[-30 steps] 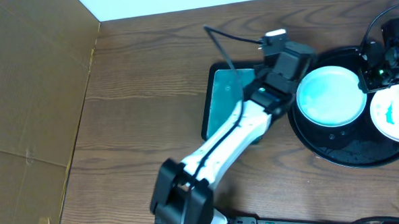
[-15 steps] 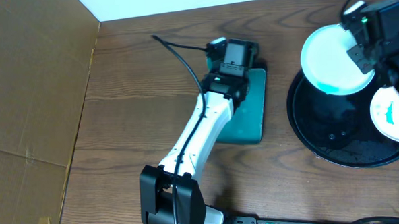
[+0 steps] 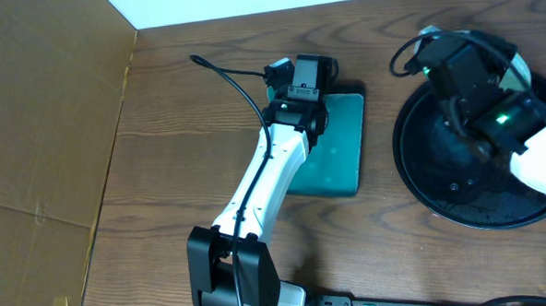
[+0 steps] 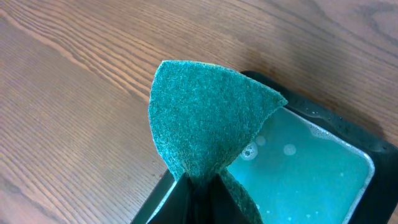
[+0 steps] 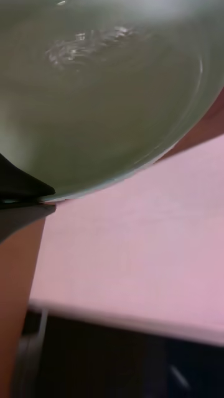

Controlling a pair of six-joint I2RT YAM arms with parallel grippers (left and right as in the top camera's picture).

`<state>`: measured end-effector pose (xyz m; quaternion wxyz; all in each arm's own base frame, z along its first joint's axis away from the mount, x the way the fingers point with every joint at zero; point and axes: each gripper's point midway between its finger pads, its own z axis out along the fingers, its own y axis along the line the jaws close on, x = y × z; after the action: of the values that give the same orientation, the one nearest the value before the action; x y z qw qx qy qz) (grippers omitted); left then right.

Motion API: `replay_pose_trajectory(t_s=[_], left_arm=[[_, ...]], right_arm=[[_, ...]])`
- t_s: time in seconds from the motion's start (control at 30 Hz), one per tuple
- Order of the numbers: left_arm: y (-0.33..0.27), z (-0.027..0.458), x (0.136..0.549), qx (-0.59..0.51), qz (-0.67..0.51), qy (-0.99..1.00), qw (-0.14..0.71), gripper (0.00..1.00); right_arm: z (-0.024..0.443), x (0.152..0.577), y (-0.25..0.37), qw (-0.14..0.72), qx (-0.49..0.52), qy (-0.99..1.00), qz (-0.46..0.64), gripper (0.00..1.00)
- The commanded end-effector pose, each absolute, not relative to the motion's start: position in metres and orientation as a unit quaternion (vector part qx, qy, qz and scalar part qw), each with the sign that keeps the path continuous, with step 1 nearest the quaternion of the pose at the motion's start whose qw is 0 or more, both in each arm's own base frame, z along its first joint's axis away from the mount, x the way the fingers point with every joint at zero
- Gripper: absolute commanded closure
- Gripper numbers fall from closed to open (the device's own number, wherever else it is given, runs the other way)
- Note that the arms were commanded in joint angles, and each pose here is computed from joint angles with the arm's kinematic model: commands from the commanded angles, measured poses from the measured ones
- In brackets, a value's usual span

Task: Clean dirty plates on tray and stack at the side
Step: 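Lift the plate with the right gripper and stack it at the side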

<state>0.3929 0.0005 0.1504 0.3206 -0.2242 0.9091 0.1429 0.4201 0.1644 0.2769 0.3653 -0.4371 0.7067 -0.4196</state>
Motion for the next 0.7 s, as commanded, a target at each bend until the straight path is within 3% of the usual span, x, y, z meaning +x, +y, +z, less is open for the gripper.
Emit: replay_pose_trajectory(t_s=[0.0, 0.23, 0.43, 0.67], left_arm=[[0.006, 0.153, 0.391, -0.235, 0.150, 0.904, 0.324, 0.93], [0.006, 0.153, 0.390, -0.234, 0.151, 0.904, 0.323, 0.93], [0.006, 0.153, 0.390, -0.244, 0.147, 0.902, 0.324, 0.93], [0.006, 0.152, 0.390, -0.244, 0.147, 0.902, 0.323, 0.93]], right_arm=[[0.299, 0.412, 0.152, 0.326, -0.444, 0.670, -0.498, 0.99], [0.301, 0.410, 0.149, 0.312, -0.446, 0.663, -0.514, 0.99], [0.210, 0.386, 0.173, 0.278, -0.542, 0.739, -0.288, 0.99], [0.246, 0.447, 0.112, 0.397, -0.310, 0.820, -0.272, 0.99]])
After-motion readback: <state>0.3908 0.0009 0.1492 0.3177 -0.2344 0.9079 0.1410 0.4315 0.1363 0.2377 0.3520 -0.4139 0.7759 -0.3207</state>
